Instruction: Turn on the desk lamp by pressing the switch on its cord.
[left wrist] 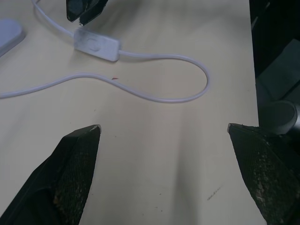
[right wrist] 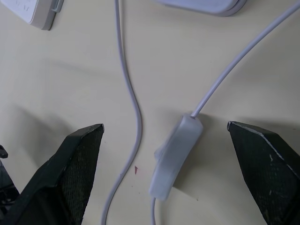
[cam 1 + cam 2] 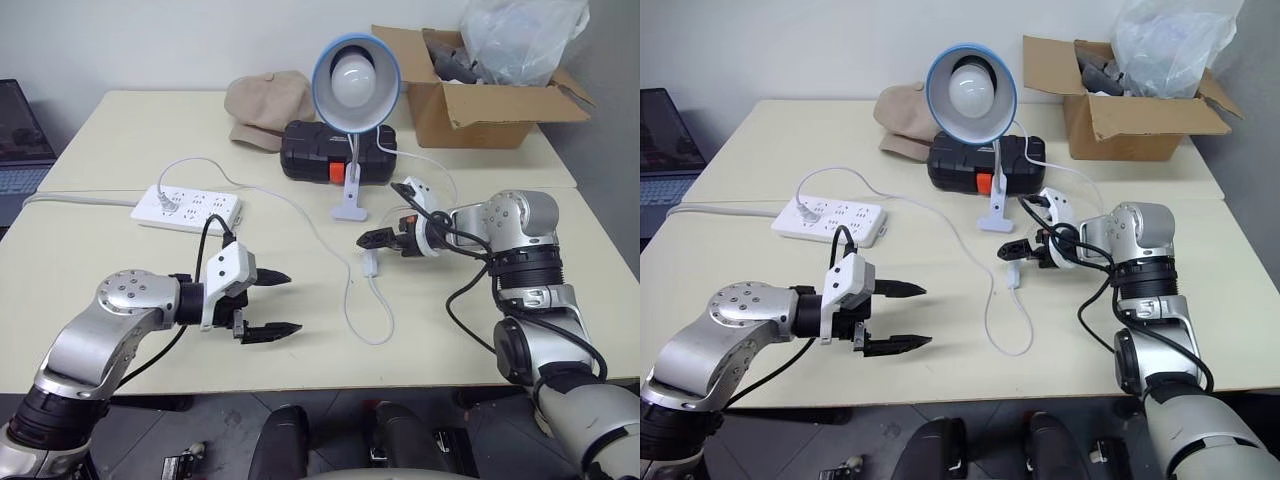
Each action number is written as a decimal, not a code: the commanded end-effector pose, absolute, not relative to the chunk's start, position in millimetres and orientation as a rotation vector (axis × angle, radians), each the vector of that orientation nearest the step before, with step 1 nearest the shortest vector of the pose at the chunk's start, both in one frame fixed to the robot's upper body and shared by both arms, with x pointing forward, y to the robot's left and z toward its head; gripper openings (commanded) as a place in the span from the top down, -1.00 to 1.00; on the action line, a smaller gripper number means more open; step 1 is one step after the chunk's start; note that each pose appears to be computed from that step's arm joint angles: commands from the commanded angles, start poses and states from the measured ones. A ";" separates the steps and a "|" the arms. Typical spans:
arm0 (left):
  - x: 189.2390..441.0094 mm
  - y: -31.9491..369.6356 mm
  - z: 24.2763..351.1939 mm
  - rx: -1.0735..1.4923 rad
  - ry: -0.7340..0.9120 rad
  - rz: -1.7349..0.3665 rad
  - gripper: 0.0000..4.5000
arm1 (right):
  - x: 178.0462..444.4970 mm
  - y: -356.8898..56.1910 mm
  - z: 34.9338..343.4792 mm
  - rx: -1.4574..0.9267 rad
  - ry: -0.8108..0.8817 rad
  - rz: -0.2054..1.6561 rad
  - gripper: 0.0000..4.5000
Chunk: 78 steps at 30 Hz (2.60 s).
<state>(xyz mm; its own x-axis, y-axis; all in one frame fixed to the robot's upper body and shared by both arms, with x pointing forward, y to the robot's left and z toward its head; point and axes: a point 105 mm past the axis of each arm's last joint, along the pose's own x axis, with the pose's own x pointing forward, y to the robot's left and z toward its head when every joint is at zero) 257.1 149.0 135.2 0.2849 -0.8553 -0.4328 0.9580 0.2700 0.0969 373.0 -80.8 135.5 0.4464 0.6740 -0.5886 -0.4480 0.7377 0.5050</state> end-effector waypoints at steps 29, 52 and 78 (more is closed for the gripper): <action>254.7 146.1 140.1 0.413 0.285 -1.246 -1.00 | 376.8 -71.8 129.6 0.312 0.865 0.731 -0.39; 260.3 179.4 156.1 0.392 0.309 -1.136 -1.00 | 379.5 -87.1 139.1 0.454 0.759 0.732 0.84; 287.1 103.9 229.1 -0.336 0.170 -1.346 -1.00 | 301.7 -82.8 245.2 0.436 0.173 1.186 0.84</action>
<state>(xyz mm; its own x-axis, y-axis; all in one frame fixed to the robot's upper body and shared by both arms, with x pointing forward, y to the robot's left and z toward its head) 285.8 104.0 219.5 0.2144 -0.9766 0.0187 0.9292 0.1981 -0.3121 315.7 -86.8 227.1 0.4393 0.8978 0.0314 -0.8036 0.3771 0.4604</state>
